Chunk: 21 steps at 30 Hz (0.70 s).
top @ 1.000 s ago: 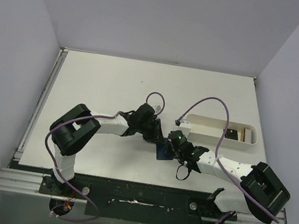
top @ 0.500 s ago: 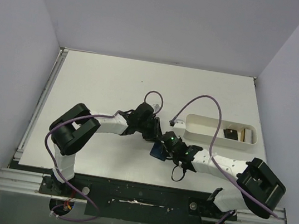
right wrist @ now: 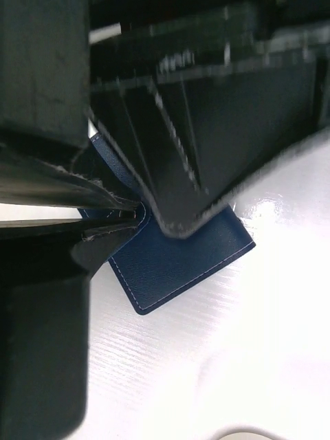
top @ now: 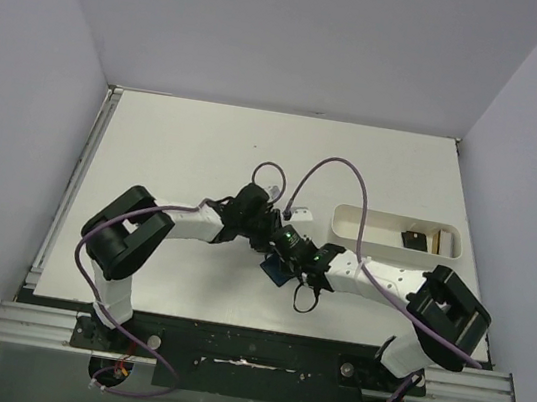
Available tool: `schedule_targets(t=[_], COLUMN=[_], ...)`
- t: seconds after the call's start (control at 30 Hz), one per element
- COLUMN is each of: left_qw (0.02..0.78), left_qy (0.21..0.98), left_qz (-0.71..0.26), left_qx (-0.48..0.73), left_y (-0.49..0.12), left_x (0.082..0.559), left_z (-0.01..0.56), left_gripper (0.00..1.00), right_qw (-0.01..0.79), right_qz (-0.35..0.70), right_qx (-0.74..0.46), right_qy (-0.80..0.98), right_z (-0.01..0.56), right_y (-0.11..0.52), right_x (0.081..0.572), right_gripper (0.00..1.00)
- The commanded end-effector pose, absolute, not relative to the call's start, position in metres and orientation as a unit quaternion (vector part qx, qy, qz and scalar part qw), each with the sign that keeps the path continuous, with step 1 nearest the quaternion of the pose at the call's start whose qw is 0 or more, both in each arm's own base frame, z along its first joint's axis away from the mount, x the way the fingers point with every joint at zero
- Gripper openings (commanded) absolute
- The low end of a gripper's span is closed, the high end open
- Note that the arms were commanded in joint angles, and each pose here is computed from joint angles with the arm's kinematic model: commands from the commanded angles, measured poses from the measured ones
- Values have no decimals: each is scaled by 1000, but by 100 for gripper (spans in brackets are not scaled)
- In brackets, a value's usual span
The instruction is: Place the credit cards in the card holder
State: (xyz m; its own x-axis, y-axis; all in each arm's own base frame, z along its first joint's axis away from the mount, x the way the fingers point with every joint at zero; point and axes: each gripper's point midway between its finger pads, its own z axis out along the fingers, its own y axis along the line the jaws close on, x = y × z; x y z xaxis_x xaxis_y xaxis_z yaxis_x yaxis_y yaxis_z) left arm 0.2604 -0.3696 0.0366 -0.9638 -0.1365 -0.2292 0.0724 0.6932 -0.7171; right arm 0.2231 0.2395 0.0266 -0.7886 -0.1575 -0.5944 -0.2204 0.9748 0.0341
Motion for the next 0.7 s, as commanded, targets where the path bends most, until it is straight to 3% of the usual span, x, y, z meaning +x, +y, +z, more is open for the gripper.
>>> schedule_targets(t=[0.0,0.2,0.43,0.57,0.67], left_qw=[146,166,139,124,124], left_qy=[920,923,910,901,898], left_qz=[-361,-342,-386,-414,-420], left_qx=[-35,-56,-51,-39,-39], left_y=[-333,-295,-304,-312,-311], left_x=[261,259,243,237,234], left_z=[36,40,25,27,32], left_gripper=[22,23,23,23,23], right_qw=[136,99,67,114,180], right_qz=[14,33,57,56,53], right_qx=[-159,-152,-120,-118,-114], right_qy=[978,983,989,985,976], right_z=[-24,-37,-55,-39,-2], right_y=[204,204,205,210,218], right_x=[154,145,129,149,181], right_gripper=[0,0,0,1,14])
